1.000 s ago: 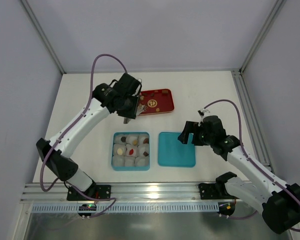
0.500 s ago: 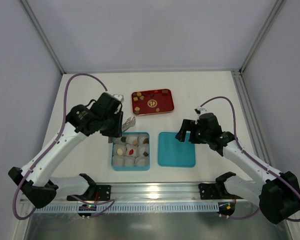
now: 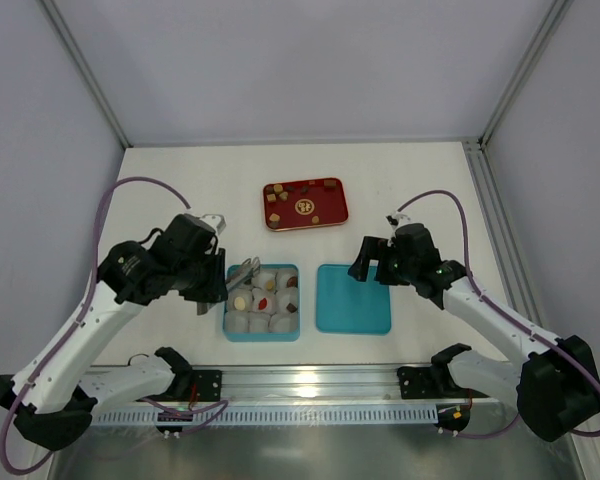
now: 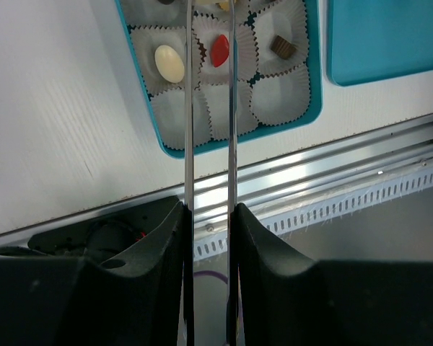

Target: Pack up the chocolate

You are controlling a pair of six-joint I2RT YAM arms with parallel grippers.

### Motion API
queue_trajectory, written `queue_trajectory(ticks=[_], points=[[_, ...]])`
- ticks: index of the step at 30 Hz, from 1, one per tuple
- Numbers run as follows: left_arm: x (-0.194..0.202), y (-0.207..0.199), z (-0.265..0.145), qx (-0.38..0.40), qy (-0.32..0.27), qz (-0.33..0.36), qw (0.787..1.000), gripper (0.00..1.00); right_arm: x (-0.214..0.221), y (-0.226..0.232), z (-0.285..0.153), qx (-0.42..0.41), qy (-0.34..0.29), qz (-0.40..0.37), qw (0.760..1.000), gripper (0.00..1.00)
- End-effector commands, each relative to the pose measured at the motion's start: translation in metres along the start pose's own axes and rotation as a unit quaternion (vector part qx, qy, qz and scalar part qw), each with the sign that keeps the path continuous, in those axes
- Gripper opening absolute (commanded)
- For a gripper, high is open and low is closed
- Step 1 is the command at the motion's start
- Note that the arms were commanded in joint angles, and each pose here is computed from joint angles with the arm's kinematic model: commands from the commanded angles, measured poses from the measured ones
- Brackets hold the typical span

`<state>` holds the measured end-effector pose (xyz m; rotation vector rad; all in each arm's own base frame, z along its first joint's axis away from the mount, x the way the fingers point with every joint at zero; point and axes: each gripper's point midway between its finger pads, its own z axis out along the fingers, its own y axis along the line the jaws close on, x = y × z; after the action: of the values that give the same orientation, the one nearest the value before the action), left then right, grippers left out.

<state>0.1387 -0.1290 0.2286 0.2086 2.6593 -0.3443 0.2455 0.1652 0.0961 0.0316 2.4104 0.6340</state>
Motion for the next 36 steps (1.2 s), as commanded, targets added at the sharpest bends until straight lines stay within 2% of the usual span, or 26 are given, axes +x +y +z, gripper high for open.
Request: queue_trajectory(ticks=[1,17,28,36], points=[[0.027,0.006,-0.010,0.005,0.030,-0.014,0.999,0.21,-0.020,0.014,0.000,-0.017,-0.029,-0.002,0.999,1.00],[0.074,0.031,-0.026,-0.011,0.065,-0.029,0.997,0.20,-0.017,0.018,-0.001,-0.019,-0.029,-0.005,0.999,1.00],[0.092,0.044,-0.031,-0.040,0.116,-0.006,0.992,0.19,-0.014,0.017,0.001,-0.020,-0.027,-0.003,0.999,1.00],[0.104,0.036,-0.026,-0.024,0.158,0.012,0.987,0.18,-0.015,0.022,0.002,-0.025,-0.027,-0.007,0.999,1.00]])
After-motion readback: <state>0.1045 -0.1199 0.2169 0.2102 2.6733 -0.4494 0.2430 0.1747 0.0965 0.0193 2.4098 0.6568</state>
